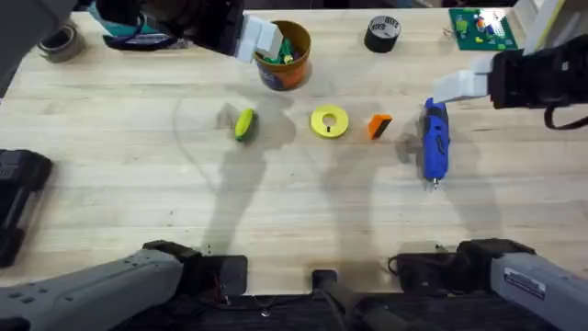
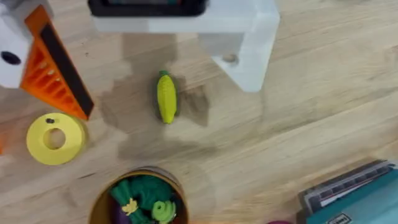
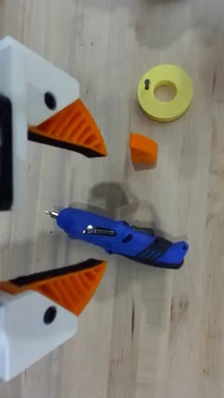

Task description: Pick up the gripper from the table and insert it into the empty holder that is missing its gripper. Then pick up a screw, insert it into the mounting hole, and use the screwdriver to tighten it. Finally, clean up the table by picking up the vegetable and placing it into the bucket.

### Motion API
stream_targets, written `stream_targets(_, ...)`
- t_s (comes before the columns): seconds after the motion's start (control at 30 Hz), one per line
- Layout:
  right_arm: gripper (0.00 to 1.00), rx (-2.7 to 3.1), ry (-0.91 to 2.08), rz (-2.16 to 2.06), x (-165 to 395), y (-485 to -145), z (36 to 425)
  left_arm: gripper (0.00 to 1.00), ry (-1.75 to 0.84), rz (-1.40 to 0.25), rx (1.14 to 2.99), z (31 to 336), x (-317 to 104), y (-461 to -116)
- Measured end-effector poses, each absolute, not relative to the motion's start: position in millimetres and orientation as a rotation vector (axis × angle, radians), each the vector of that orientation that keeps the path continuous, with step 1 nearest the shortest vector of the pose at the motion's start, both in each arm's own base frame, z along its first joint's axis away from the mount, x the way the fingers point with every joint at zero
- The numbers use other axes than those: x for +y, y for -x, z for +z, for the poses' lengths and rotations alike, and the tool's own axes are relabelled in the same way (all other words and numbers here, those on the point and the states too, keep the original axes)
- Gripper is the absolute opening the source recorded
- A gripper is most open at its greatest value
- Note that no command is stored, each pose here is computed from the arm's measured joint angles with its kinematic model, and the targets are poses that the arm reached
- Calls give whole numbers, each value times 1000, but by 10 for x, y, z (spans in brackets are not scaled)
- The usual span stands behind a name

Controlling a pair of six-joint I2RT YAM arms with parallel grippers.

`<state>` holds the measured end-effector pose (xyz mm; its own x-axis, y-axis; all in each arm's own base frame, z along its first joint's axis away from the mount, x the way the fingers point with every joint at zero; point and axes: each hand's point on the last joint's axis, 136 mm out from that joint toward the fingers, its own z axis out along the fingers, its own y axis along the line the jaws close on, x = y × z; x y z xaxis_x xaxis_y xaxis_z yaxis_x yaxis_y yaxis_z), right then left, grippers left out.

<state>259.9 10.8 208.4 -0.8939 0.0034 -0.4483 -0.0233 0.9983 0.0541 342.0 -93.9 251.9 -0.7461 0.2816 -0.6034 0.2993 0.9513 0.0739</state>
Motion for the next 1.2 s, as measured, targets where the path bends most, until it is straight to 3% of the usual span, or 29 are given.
stream_targets(0.5,997,2675,14,80,108,-2599,2085,985,-223,-7,2472,2544,-377,-3516)
stream_targets(0.93,997,2675,14,80,108,-2599,2085,986,-188,-28,2277,3075,-301,-3299)
stream_targets(1.2,997,2675,14,80,108,-2599,2085,985,-195,-59,2103,2809,-355,-3295)
